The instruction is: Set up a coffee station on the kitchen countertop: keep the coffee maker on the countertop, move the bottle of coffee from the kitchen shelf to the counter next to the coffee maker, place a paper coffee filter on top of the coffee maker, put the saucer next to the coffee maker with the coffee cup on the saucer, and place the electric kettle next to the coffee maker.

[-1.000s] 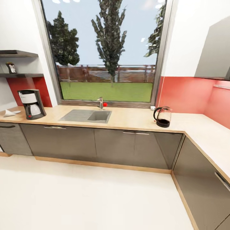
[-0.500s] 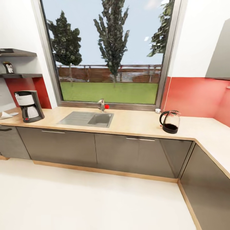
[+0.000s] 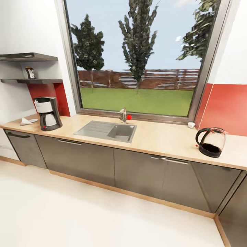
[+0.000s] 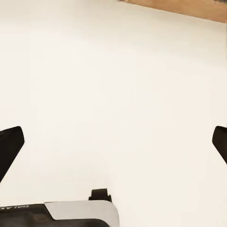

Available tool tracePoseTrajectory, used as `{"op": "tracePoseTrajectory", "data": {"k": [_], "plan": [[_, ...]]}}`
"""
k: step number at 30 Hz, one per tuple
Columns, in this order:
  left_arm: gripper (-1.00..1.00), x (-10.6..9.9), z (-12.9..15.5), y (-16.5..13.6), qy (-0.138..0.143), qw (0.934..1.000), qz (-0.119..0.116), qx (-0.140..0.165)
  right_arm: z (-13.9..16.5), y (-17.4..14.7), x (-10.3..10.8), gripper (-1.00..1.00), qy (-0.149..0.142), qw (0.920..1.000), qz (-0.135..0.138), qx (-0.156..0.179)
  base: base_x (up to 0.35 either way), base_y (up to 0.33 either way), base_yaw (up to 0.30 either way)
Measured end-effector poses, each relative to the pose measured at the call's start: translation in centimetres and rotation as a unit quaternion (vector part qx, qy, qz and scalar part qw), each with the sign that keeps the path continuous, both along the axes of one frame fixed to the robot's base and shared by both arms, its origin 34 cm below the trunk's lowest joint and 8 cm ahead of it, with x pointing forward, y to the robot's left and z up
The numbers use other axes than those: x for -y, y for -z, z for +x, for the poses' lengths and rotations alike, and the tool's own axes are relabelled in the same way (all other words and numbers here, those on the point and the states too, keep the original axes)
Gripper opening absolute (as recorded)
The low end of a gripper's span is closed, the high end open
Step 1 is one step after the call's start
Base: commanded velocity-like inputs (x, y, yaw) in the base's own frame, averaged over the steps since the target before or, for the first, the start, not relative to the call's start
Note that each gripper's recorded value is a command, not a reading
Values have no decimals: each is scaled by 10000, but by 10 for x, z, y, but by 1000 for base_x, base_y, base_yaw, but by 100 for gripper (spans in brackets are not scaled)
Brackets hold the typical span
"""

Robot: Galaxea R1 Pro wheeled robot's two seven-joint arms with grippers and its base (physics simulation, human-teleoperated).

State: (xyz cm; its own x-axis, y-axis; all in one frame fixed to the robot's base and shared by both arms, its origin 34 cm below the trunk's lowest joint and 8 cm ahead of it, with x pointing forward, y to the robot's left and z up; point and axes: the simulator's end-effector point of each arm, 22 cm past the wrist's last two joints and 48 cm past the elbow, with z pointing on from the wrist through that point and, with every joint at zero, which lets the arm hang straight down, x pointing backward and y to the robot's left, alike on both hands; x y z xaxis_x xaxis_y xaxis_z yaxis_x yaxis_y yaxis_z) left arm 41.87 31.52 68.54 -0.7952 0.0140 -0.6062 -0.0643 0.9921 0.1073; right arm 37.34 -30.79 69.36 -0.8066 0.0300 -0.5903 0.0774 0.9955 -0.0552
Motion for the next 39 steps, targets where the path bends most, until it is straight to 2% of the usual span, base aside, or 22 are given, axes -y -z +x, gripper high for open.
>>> {"op": "tracePoseTrajectory", "data": {"k": [9, 39], "plan": [[100, 0, 0, 0, 0, 10000, 0, 0, 0, 0, 0, 100, 0, 10000, 0, 0, 338, 120, 226], [100, 0, 0, 0, -2, 10000, 0, 0, 0, 0, 0, 100, -5, 10000, 5, 1, 336, 156, 19]]}}
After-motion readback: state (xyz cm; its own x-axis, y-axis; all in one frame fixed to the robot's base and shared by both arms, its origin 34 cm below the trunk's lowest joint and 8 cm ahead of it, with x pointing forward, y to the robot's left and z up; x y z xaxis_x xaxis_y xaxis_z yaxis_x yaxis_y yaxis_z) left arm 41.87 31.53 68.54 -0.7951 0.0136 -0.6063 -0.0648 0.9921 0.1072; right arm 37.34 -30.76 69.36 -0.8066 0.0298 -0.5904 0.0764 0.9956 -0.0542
